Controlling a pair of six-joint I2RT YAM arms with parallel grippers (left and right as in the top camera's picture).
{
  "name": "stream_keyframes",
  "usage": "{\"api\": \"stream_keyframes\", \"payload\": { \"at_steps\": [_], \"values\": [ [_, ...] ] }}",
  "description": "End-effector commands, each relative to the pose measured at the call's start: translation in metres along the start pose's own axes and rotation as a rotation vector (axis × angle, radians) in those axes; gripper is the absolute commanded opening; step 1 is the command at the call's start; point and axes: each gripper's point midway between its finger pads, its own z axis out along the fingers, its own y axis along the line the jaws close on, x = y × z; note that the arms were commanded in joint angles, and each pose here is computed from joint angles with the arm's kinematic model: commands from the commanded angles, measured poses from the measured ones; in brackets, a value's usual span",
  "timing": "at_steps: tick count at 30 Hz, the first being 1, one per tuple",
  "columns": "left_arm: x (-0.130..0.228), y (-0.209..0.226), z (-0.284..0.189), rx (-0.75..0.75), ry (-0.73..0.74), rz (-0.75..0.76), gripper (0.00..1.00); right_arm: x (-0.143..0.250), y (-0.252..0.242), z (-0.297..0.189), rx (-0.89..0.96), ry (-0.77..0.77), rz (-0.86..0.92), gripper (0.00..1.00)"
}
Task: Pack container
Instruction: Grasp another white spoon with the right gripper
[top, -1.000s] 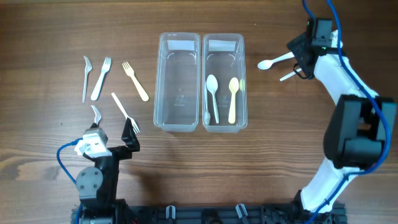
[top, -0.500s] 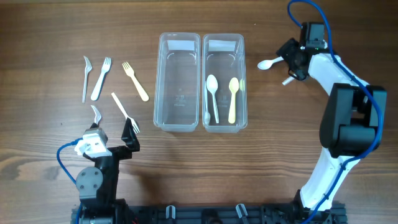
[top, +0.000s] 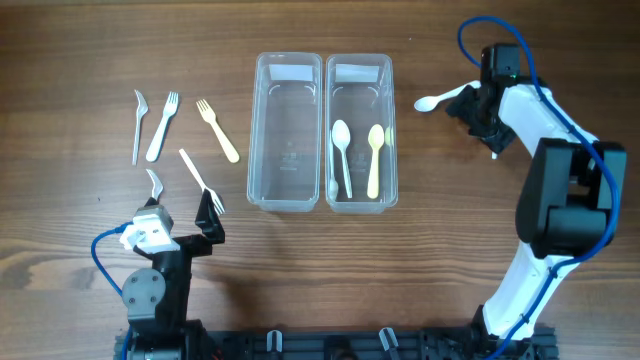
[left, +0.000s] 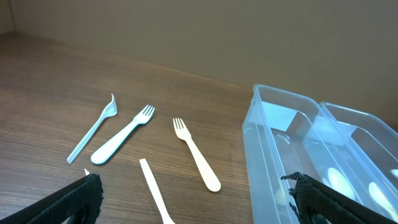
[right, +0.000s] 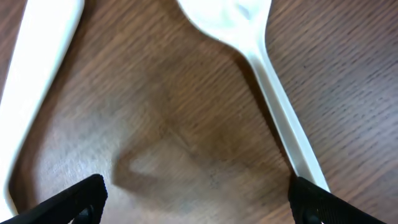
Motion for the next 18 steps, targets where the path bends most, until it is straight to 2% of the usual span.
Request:
{"api": "stream_keyframes", "payload": {
  "at_steps": [1, 4, 6, 7, 8, 9, 13, 18],
  "values": [
    [0.001, 0.001, 0.000, 0.001, -0.001, 0.015, 1.00, -0.025, 0.011, -0.064, -0.102, -0.126, -0.113, 0.93],
    [0.001, 0.001, 0.000, 0.000, -0.001, 0.015, 1.00, -0.049, 0.013, -0.122, -0.152, -0.278, -0.166, 0.89],
    [0.001, 0.001, 0.000, 0.000, -0.001, 0.015, 1.00, -0.060, 0.010, -0.139, -0.136, -0.347, -0.251, 0.88],
    [0.001, 0.001, 0.000, 0.001, -0.001, 0.015, 1.00, -0.064, 0.002, -0.136, -0.095, -0.355, -0.276, 0.89],
    [0.001, 0.001, 0.000, 0.000, -0.001, 0.015, 1.00, -0.066, -0.007, -0.129, -0.059, -0.347, -0.265, 0.98],
    [0.001, 0.001, 0.000, 0.001, -0.001, 0.015, 1.00, -0.069, -0.015, -0.120, -0.036, -0.334, -0.253, 0.99],
    [0.001, 0.001, 0.000, 0.001, -0.001, 0.015, 1.00, -0.081, -0.038, -0.091, 0.004, -0.298, -0.253, 0.95],
    [0.001, 0.001, 0.000, 0.000, -0.001, 0.015, 1.00, -0.077, -0.028, -0.053, -0.045, -0.243, -0.343, 0.93]
  ]
}}
